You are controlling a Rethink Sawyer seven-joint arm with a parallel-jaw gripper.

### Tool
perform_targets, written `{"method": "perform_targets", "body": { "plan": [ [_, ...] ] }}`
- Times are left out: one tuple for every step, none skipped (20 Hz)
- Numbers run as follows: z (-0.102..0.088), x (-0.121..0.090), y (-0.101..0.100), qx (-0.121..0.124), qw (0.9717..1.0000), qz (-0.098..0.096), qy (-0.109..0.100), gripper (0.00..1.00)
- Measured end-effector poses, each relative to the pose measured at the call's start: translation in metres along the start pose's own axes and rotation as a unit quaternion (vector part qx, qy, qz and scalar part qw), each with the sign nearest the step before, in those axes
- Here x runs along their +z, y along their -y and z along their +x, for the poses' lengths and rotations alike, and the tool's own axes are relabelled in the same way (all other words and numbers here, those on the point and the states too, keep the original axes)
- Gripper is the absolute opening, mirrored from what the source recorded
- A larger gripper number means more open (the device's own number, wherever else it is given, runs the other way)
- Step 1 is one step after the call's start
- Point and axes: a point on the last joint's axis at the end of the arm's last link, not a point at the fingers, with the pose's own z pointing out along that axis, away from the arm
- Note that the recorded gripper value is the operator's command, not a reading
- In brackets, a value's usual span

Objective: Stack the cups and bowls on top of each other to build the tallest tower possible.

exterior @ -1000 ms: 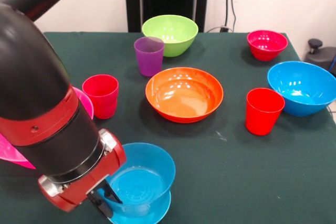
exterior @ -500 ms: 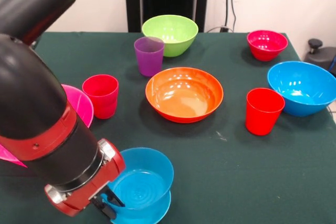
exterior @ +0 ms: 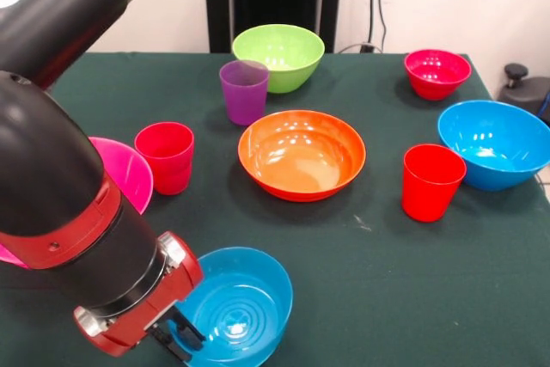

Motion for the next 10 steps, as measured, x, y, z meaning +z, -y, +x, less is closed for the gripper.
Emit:
{"method": "perform_targets", "body": {
  "plan": [
    [0.0017,-0.0003,0.0017,0.002,1.0,0.0,0.002,0.0],
    [0.0019,-0.0003,0.002,0.002,1.0,0.0,0.003,0.0],
    [0.0022,-0.0002,0.0023,0.002,1.0,0.0,0.004,0.0],
    [0.0024,-0.0002,0.0026,0.003,1.0,0.0,0.006,0.0],
    [0.0025,-0.0001,0.0028,0.003,1.0,0.0,0.007,0.0],
    [0.0025,-0.0001,0.0031,0.004,0.9999,-0.001,0.01,0.0],
    [0.0024,0.0,0.0033,0.004,0.9999,-0.001,0.012,0.0],
    [0.0021,0.0,0.0036,0.005,0.9999,-0.001,0.015,0.0],
    [0.002,0.0,0.0038,0.005,0.9998,-0.001,0.017,0.0],
    [0.0018,0.0001,0.0043,0.005,0.9998,0.001,0.019,0.0]
  ]
}}
